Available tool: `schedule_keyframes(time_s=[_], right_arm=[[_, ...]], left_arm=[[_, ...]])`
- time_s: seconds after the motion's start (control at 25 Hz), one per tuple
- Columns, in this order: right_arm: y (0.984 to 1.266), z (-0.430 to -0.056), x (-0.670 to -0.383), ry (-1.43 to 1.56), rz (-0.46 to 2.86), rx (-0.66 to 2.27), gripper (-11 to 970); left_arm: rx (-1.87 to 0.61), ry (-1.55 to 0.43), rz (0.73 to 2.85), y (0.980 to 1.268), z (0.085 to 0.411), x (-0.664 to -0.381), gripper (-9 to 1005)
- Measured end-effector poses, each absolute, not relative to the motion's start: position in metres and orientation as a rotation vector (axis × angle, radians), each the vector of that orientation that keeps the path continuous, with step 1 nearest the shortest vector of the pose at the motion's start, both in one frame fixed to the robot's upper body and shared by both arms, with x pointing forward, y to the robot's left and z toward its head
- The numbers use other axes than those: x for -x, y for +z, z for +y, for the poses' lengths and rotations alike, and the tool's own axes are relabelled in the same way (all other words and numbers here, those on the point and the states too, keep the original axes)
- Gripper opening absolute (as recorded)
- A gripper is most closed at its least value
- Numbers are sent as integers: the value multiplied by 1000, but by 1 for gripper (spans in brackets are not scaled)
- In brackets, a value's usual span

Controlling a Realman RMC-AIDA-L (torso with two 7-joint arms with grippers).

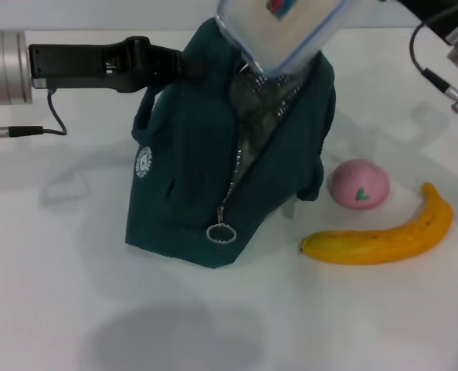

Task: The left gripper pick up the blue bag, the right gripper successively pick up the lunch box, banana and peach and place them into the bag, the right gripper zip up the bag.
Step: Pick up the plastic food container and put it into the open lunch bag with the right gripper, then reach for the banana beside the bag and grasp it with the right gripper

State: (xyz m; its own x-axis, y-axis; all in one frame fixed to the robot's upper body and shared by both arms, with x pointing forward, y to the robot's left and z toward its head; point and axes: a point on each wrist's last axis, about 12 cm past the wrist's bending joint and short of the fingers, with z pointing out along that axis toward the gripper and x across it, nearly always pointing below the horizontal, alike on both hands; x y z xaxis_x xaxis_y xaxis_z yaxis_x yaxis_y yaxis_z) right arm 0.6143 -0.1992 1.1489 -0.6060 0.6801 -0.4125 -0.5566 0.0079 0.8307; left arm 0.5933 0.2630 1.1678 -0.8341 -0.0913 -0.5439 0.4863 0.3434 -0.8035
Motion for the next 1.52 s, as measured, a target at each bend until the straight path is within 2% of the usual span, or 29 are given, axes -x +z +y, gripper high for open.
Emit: schedule_keyframes(time_s=[0.4, 0.76, 0.96, 1.16, 1.52], right_arm=[[1125, -201, -601, 1705, 1510, -138, 97], [1121, -159, -612, 1619, 1730, 28, 98], [1119, -154, -611, 1597, 1764, 50, 98], [1115, -159, -608, 1598, 1760, 27, 167], [1109, -196, -592, 1571, 1613, -41, 313]], left_arm=[[-312, -1530, 2077, 1169, 266, -593, 33], [-299, -1570, 2067, 1166, 261, -593, 34], [-299, -1571, 2067, 1165, 261, -592, 34], [-277, -1563, 2068, 1162, 268, -590, 33], [-265, -1544, 2070, 1161, 275, -588, 33]])
